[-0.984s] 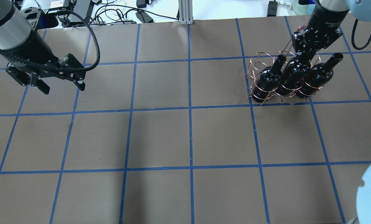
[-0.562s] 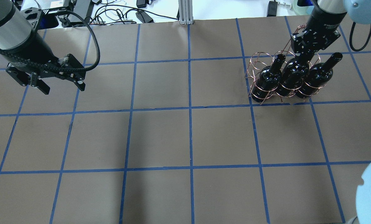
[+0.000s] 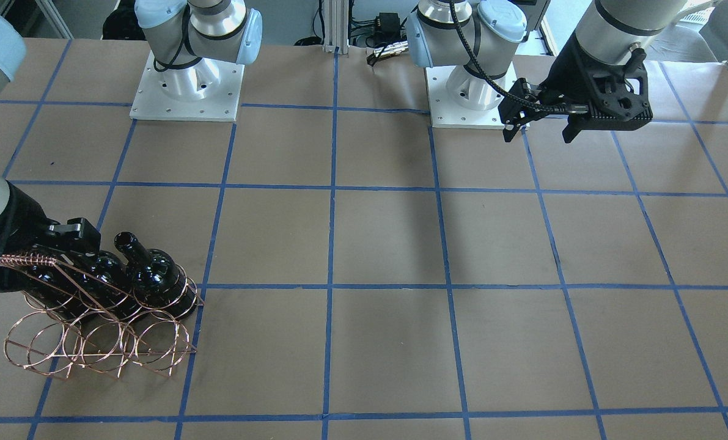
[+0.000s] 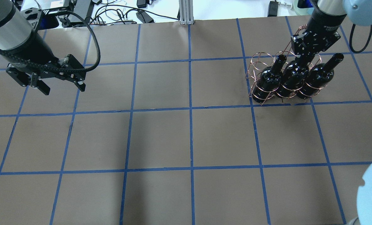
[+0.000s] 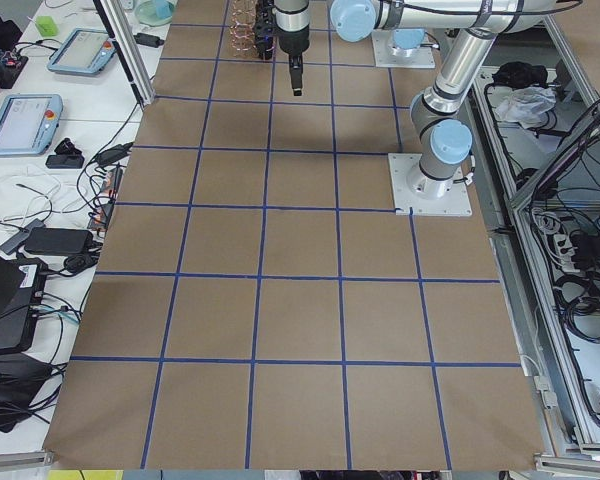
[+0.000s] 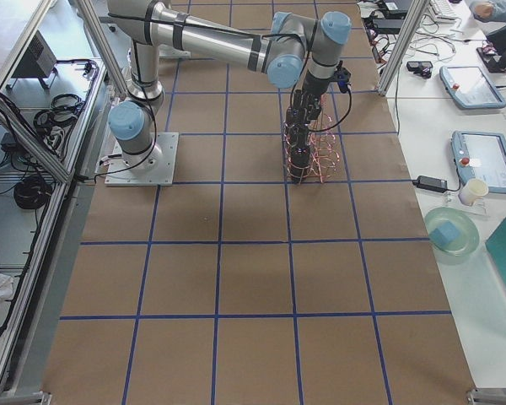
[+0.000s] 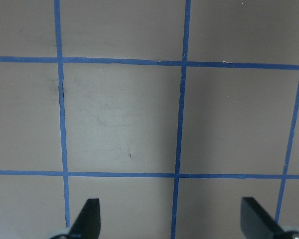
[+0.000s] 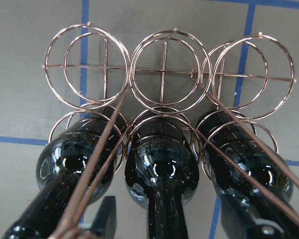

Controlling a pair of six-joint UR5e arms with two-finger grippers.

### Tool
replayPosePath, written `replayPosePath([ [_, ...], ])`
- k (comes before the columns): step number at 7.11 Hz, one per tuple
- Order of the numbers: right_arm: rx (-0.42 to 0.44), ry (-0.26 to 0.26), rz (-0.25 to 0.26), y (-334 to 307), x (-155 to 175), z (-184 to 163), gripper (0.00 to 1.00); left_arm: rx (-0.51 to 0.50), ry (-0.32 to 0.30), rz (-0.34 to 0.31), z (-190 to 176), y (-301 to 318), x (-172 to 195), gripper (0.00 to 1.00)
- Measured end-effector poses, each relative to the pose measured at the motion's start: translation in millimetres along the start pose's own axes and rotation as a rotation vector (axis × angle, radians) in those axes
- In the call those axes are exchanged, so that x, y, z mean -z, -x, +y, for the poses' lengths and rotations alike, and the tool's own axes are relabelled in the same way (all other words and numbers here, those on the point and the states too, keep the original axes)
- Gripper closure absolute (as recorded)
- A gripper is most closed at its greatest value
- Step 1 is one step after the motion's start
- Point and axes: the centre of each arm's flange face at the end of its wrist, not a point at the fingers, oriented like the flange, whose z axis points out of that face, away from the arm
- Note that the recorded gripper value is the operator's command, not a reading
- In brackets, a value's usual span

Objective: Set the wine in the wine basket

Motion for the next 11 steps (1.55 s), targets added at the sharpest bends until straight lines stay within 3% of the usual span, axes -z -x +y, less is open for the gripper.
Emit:
replayPosePath([
  [3, 0.006, -0.09, 0.023, 22, 79, 44, 0.0, 0.0, -0.001, 0.0, 0, 0, 0, 0.0],
  [5, -0.055, -0.105, 0.021, 83, 126, 94, 0.0, 0.0, 0.001, 0.001, 1, -1, 0, 0.0],
  [7, -0.116, -0.11, 0.01, 162, 138, 124, 0.01, 0.0, 0.002, 0.0, 1, 0, 0, 0.0],
  [11, -0.087, -0.075, 0.003, 181, 118, 126, 0.08, 0.001, 0.004, 0.001, 0, 0, -1, 0.0],
])
